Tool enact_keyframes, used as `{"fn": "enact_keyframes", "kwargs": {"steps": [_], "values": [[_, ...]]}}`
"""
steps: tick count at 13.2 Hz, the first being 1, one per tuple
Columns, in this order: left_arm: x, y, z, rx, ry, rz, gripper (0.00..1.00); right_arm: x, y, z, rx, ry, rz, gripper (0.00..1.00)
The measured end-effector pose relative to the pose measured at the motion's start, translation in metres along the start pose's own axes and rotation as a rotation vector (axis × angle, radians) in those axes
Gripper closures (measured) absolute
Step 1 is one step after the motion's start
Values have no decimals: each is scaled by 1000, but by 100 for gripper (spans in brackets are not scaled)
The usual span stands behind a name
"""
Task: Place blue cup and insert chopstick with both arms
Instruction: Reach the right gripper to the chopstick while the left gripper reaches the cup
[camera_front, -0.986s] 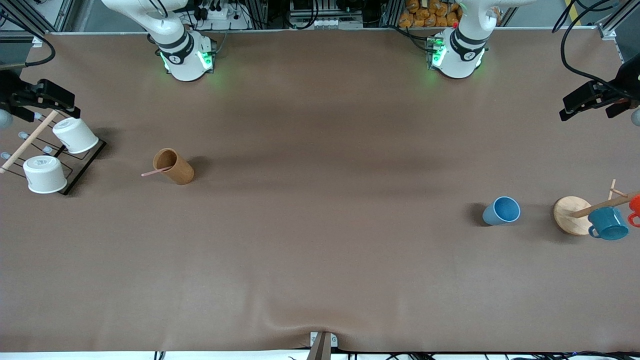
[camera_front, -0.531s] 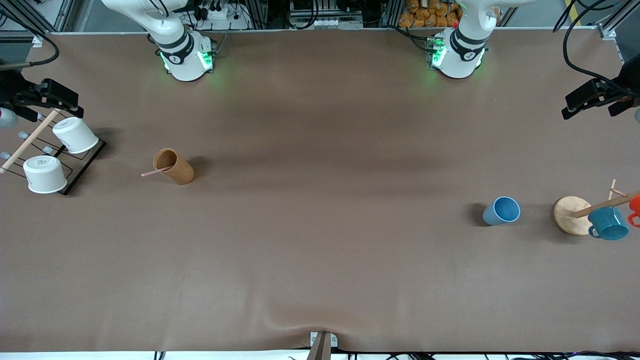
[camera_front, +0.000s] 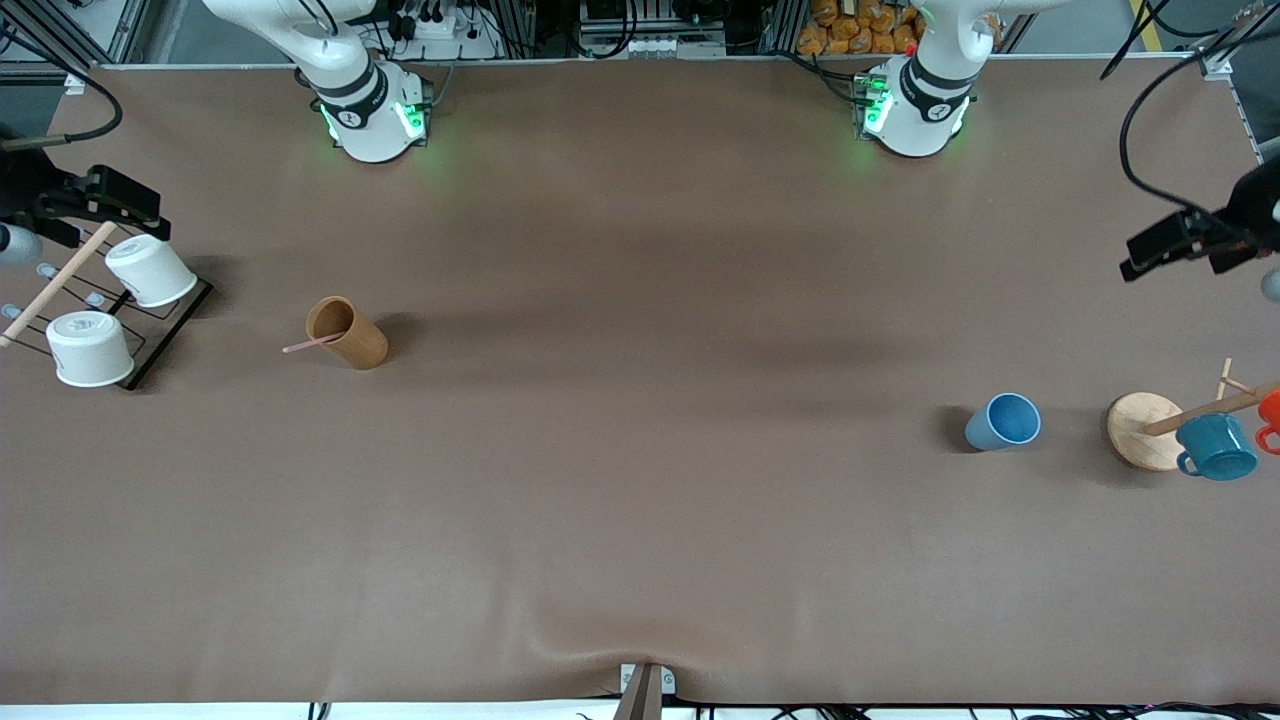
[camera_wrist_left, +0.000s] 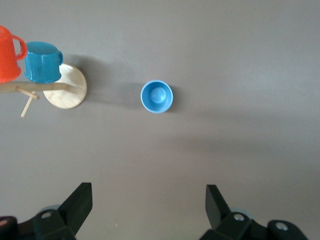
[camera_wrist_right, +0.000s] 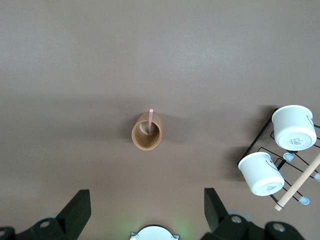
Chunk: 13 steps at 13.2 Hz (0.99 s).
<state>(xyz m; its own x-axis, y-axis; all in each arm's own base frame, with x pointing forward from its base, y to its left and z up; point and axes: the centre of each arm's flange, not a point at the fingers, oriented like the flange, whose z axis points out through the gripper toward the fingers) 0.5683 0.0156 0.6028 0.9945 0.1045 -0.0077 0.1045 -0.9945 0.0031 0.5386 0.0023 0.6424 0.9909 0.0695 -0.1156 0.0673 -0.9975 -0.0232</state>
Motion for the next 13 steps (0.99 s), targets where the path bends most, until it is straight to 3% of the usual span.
{"fn": "enact_keyframes", "kwargs": {"steps": [3,7,13], "values": [[19,-5,61,39,18,3,0,12,-2,22,2,-44,-5,0],[24,-1,153,40,56,21,0,55,2,83,1,-99,1,0],[46,-13,238,49,72,76,0,94,7,152,0,-170,8,0]]}}
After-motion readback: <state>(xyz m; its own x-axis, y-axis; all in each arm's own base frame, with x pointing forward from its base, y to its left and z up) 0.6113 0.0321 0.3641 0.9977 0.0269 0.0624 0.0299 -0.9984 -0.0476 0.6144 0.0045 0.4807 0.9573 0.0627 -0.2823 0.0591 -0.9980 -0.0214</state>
